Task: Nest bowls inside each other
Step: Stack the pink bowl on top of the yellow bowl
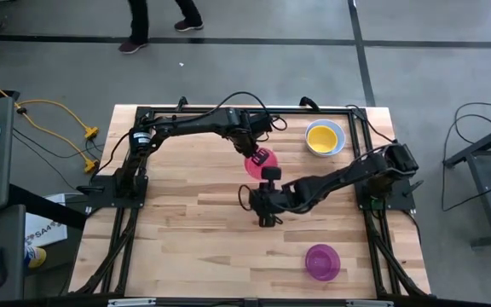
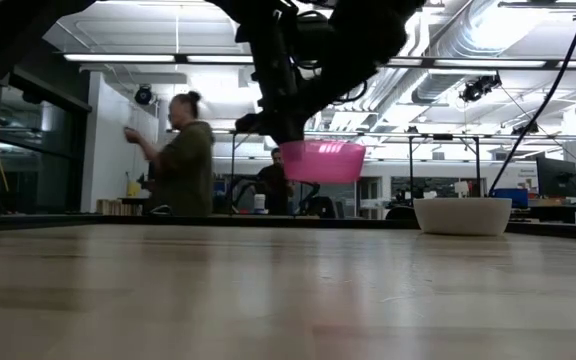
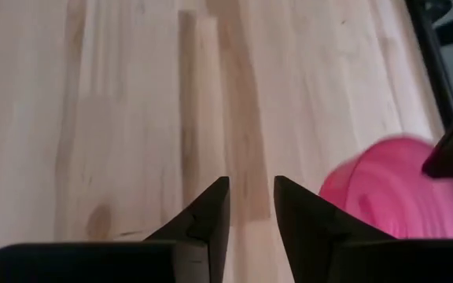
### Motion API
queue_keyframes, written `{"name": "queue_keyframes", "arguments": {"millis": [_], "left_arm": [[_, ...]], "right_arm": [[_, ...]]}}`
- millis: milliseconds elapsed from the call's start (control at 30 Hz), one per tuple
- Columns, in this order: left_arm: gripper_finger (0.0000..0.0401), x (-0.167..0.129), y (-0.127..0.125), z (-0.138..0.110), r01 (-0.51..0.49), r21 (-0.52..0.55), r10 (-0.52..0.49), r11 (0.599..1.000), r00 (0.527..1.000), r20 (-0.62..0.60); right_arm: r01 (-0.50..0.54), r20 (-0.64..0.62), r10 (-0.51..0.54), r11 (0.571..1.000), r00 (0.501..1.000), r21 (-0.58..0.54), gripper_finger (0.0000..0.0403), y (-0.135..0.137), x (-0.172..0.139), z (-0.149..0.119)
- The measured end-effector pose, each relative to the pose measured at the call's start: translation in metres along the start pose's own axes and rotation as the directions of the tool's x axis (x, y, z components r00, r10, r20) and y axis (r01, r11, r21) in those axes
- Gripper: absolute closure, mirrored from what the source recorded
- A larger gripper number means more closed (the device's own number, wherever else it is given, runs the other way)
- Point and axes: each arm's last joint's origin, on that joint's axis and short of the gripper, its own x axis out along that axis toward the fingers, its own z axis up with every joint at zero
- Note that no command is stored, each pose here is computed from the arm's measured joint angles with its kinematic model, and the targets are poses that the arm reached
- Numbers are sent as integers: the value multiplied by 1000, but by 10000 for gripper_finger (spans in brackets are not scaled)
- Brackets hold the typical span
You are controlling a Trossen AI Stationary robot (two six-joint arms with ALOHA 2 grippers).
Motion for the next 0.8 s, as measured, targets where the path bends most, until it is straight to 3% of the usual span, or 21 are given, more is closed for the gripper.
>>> {"name": "queue_keyframes", "arguments": {"millis": [100,200,333,433,667,800], "left_arm": [[398,0,0,-2,-7,60,8,998,1000,-17],[398,0,-6,-8,13,212,-4,977,999,-42],[398,-1,-24,-24,104,446,-55,889,991,-121],[398,-2,-34,-37,129,557,-37,821,984,-174],[398,-3,-48,-53,148,649,-8,746,977,-214],[398,-4,-53,-56,142,653,-10,744,979,-202]], "right_arm": [[-9,-32,8,1000,999,-17,308,6,-3,-5],[-21,-30,19,998,999,-56,308,14,-7,-6],[-45,-24,42,991,999,-130,308,23,-14,-8],[-56,-26,53,984,998,-170,308,25,-22,-9],[-92,-31,88,974,996,-207,308,23,-33,-9],[-97,-59,85,964,995,-247,308,21,-33,-12]]}}
